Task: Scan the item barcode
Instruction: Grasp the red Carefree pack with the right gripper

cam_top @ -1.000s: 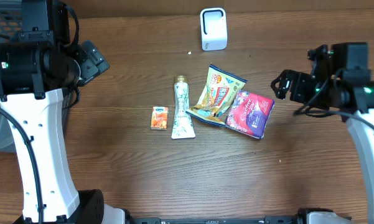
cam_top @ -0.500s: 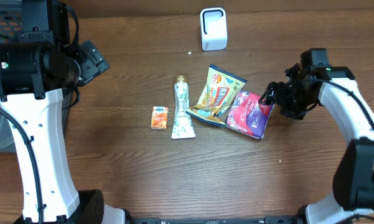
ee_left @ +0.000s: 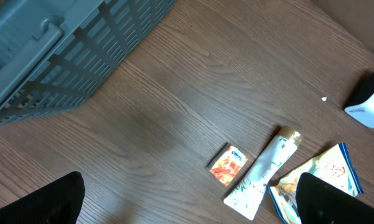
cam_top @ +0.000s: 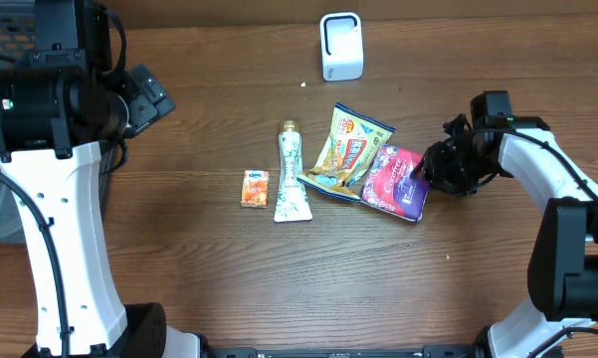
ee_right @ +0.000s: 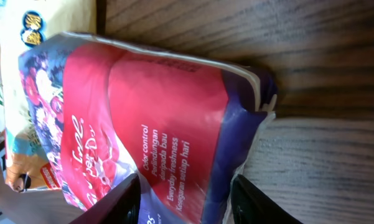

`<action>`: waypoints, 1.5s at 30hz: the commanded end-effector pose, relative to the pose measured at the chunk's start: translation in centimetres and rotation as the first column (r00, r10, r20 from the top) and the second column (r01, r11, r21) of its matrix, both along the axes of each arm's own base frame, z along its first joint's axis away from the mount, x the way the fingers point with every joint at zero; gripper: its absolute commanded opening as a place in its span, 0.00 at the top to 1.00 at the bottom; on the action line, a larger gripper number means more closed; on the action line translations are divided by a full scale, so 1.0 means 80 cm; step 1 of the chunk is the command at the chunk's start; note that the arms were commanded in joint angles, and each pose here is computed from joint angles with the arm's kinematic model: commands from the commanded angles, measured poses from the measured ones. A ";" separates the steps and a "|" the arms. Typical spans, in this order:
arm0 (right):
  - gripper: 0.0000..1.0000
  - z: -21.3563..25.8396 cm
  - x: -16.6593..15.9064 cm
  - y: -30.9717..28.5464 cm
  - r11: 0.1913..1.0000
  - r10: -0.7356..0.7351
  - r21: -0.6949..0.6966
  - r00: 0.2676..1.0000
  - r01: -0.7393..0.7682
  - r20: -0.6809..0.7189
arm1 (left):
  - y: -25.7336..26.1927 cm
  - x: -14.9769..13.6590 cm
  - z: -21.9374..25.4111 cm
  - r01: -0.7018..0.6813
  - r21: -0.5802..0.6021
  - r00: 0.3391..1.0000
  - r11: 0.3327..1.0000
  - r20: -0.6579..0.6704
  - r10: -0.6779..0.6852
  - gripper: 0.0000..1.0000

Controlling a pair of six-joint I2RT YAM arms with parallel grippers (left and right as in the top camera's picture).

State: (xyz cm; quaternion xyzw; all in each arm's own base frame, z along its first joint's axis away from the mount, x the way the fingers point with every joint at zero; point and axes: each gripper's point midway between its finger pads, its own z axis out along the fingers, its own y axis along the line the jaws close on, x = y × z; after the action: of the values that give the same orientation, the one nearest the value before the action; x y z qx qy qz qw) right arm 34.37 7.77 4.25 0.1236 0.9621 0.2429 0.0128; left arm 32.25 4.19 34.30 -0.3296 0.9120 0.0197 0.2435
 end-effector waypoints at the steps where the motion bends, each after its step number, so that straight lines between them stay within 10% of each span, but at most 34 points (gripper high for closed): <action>1: 0.52 -0.001 0.001 0.002 1.000 0.009 0.009 1.000 -0.009 0.010 | -0.001 0.002 -0.003 0.019 0.004 1.000 1.000 -0.011 -0.019 0.00; 9: 0.46 -0.024 -0.015 0.005 1.000 -0.010 0.027 1.000 0.010 -0.016 | -0.001 0.002 -0.003 0.019 0.004 1.000 1.000 -0.011 -0.019 0.00; 16: 0.96 -0.016 -0.007 0.006 0.999 -0.014 0.033 1.000 0.014 -0.002 | -0.001 0.002 -0.003 0.019 0.004 1.000 1.000 -0.011 -0.019 0.00; 31: 0.96 0.128 0.012 -0.078 0.862 -0.069 -0.504 0.997 0.045 -0.028 | -0.001 0.002 -0.003 0.019 0.004 1.000 1.000 -0.011 -0.019 0.00; 45: 0.96 0.128 -0.014 -0.022 0.785 0.048 -0.613 0.996 -0.084 -0.075 | -0.001 0.002 -0.003 0.019 0.004 1.000 1.000 -0.011 -0.019 0.00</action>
State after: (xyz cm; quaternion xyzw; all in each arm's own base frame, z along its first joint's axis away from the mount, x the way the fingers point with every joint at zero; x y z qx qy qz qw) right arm 32.89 5.56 13.95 0.0828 0.9945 -0.0639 -0.0024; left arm 32.25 4.19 34.29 -0.3297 0.9120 0.0197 0.2433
